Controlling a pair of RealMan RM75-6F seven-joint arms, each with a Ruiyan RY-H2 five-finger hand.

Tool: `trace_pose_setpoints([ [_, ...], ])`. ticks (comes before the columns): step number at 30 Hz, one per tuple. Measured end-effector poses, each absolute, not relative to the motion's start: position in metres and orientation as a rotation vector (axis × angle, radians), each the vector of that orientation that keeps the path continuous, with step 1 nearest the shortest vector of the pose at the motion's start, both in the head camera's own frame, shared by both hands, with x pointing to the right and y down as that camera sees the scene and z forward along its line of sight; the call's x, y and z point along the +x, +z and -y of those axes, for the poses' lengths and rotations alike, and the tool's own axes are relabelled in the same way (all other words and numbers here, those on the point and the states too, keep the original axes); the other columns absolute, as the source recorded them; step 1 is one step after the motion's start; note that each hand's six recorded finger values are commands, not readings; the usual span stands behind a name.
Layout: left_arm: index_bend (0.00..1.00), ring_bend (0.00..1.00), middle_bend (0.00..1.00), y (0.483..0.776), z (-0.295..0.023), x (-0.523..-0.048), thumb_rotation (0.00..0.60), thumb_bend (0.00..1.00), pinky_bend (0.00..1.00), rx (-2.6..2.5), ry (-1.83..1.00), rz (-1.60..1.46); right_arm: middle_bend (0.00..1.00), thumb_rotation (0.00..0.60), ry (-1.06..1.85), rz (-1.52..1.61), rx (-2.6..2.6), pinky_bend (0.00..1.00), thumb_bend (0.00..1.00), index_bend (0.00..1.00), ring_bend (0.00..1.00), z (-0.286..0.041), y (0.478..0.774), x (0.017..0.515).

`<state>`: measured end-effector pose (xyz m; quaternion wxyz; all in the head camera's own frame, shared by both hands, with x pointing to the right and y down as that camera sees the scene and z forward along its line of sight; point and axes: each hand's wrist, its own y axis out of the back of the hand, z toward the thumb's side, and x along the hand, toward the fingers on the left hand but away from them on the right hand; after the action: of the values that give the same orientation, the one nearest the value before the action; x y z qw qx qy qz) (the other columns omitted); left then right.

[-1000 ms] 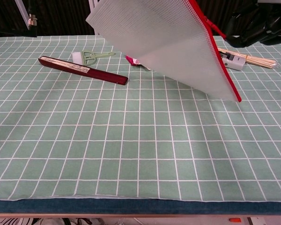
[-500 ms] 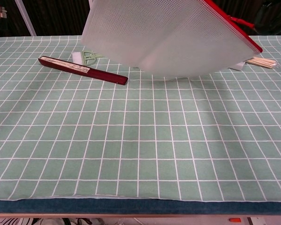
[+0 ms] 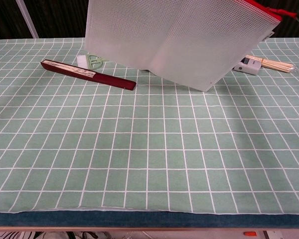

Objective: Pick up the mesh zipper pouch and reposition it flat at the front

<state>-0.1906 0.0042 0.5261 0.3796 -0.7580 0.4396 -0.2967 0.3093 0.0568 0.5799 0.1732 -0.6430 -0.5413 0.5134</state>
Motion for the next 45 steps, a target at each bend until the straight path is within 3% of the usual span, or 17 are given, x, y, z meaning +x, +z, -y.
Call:
trace_pose_setpoints([
  [20, 0.63, 0.0, 0.1, 0.532, -0.003, -0.204, 0.6, 0.41, 0.03, -1.925, -0.794, -1.134, 1.0, 0.6, 1.476, 1.57, -1.774, 0.96, 0.59, 0.75, 1.0, -0.054, 0.576, 0.325],
  [24, 0.58, 0.0, 0.1, 0.534, -0.005, -0.204, 0.6, 0.36, 0.02, -1.928, -0.799, -1.128, 0.98, 0.6, 1.48, 1.563, -1.776, 0.91, 0.58, 0.72, 0.96, -0.055, 0.577, 0.325],
  [26, 0.53, 0.0, 0.09, 0.535, -0.006, -0.205, 0.6, 0.31, 0.02, -1.93, -0.805, -1.123, 0.9, 0.6, 1.485, 1.549, -1.778, 0.85, 0.54, 0.63, 0.87, -0.056, 0.578, 0.324],
  [30, 0.41, 0.0, 0.08, 0.537, -0.008, -0.205, 0.6, 0.17, 0.02, -1.94, -0.816, -1.115, 0.54, 0.6, 1.496, 1.519, -1.79, 0.66, 0.36, 0.25, 0.55, -0.058, 0.58, 0.323],
  [33, 0.36, 0.0, 0.08, 0.538, -0.01, -0.206, 0.6, 0.12, 0.02, -1.95, -0.82, -1.117, 0.39, 0.6, 1.513, 1.493, -1.819, 0.54, 0.29, 0.09, 0.4, -0.06, 0.582, 0.321],
  [36, 0.33, 0.0, 0.07, 0.539, -0.011, -0.208, 0.6, 0.1, 0.01, -1.955, -0.826, -1.117, 0.28, 0.6, 1.53, 1.468, -1.842, 0.42, 0.23, 0.01, 0.27, -0.062, 0.582, 0.319],
  [38, 0.33, 0.0, 0.07, 0.54, -0.013, -0.21, 0.6, 0.09, 0.01, -1.958, -0.831, -1.118, 0.23, 0.6, 1.534, 1.459, -1.851, 0.37, 0.21, 0.0, 0.22, -0.062, 0.581, 0.318],
  [45, 0.3, 0.0, 0.06, 0.542, -0.019, -0.222, 0.6, 0.09, 0.01, -1.956, -0.857, -1.13, 0.18, 0.6, 1.533, 1.455, -1.865, 0.31, 0.2, 0.0, 0.17, -0.064, 0.578, 0.318],
])
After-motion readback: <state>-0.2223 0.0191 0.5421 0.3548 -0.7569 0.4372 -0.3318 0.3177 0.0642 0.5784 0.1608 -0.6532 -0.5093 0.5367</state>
